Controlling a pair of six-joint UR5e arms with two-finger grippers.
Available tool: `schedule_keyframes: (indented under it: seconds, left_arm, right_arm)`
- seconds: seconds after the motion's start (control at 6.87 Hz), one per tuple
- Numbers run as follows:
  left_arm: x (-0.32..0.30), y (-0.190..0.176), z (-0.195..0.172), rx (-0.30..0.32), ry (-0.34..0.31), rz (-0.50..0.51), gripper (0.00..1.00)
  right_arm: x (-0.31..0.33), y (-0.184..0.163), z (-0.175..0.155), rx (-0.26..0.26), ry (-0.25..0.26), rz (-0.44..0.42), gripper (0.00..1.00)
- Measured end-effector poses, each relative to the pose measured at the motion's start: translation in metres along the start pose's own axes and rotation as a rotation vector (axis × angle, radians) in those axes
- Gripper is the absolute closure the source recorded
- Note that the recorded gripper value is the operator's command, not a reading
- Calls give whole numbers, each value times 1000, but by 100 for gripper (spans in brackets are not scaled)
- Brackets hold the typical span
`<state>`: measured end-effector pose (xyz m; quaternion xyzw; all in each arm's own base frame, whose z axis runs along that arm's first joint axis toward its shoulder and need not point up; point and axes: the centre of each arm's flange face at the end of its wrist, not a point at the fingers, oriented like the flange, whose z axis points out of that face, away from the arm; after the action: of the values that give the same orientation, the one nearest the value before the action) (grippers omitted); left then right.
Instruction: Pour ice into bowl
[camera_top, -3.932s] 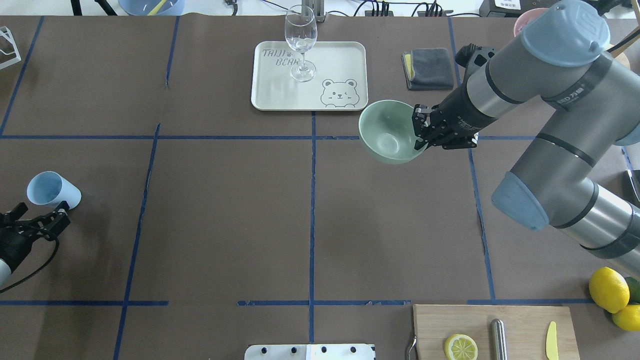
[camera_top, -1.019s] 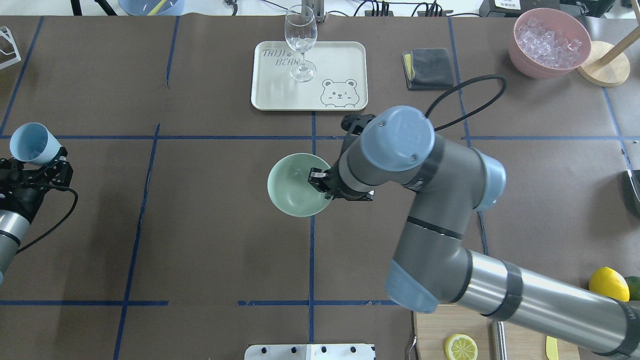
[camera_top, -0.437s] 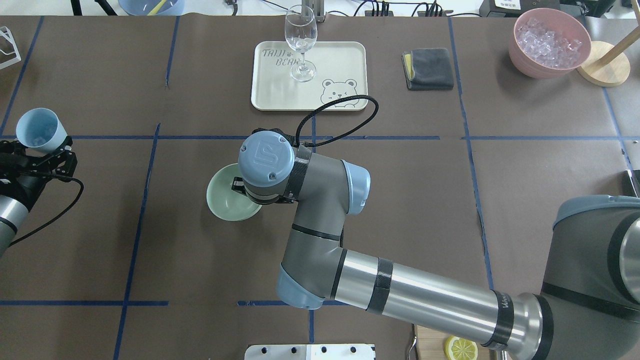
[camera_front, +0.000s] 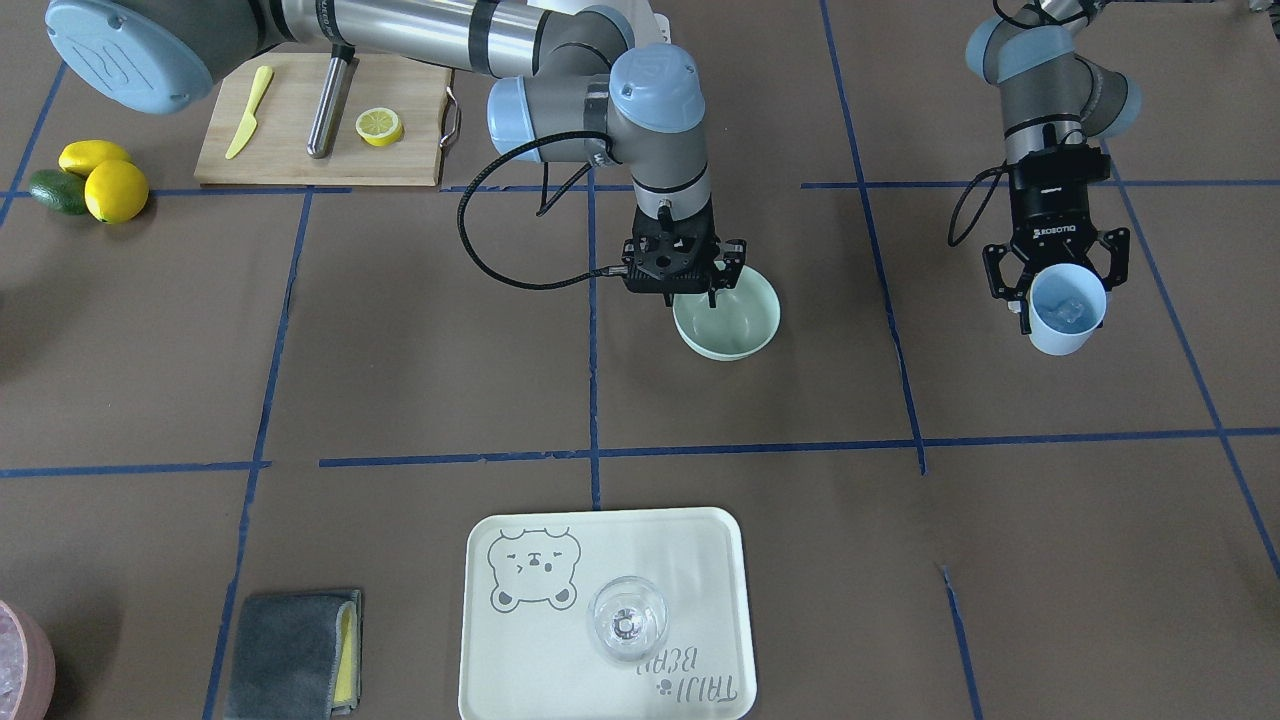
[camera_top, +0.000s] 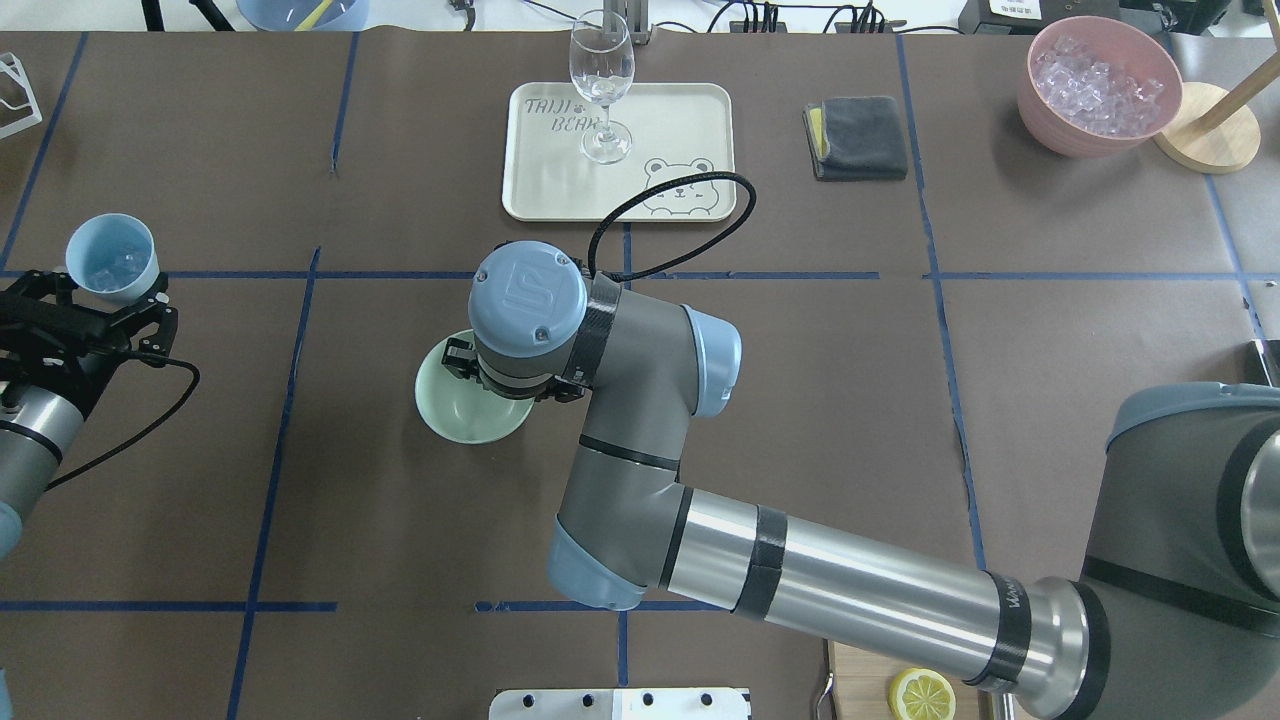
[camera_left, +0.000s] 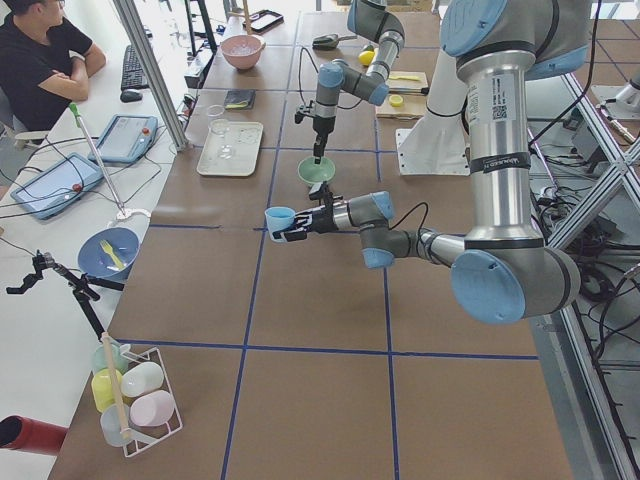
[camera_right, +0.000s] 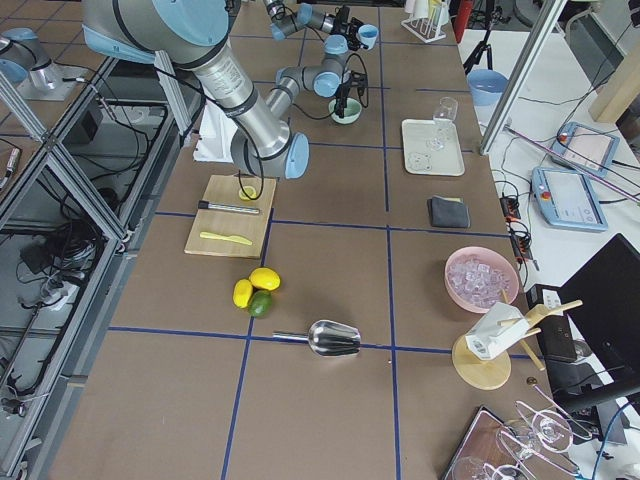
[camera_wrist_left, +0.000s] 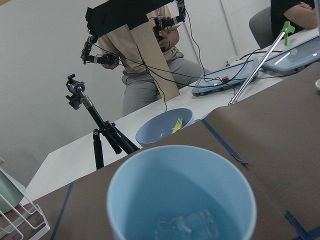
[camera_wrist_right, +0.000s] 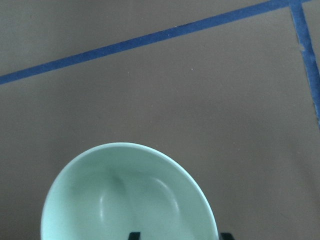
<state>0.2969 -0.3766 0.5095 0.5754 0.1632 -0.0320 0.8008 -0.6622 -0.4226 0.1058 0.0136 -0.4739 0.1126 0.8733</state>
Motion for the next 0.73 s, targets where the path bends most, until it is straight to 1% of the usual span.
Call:
schedule_keyframes:
  seconds: [0.15,0.44,0.58,0.73]
  left_arm:
    - [23,-14,-1,-26,0,42,100]
    - [83,-48,-16,-91,8,142,100]
    - [114,-64,-29,-109,8,198,100]
    - [144,-72,-43,-111,-7,264,100]
  right_arm:
    - [19,-15,-26,-6,-14,4,0]
    - [88,-53,-80,-7,-42,-14,0]
    - [125,-68,-96,-16,-42,-25,0]
    - [157,-75,-105,-24,-37,-42,0]
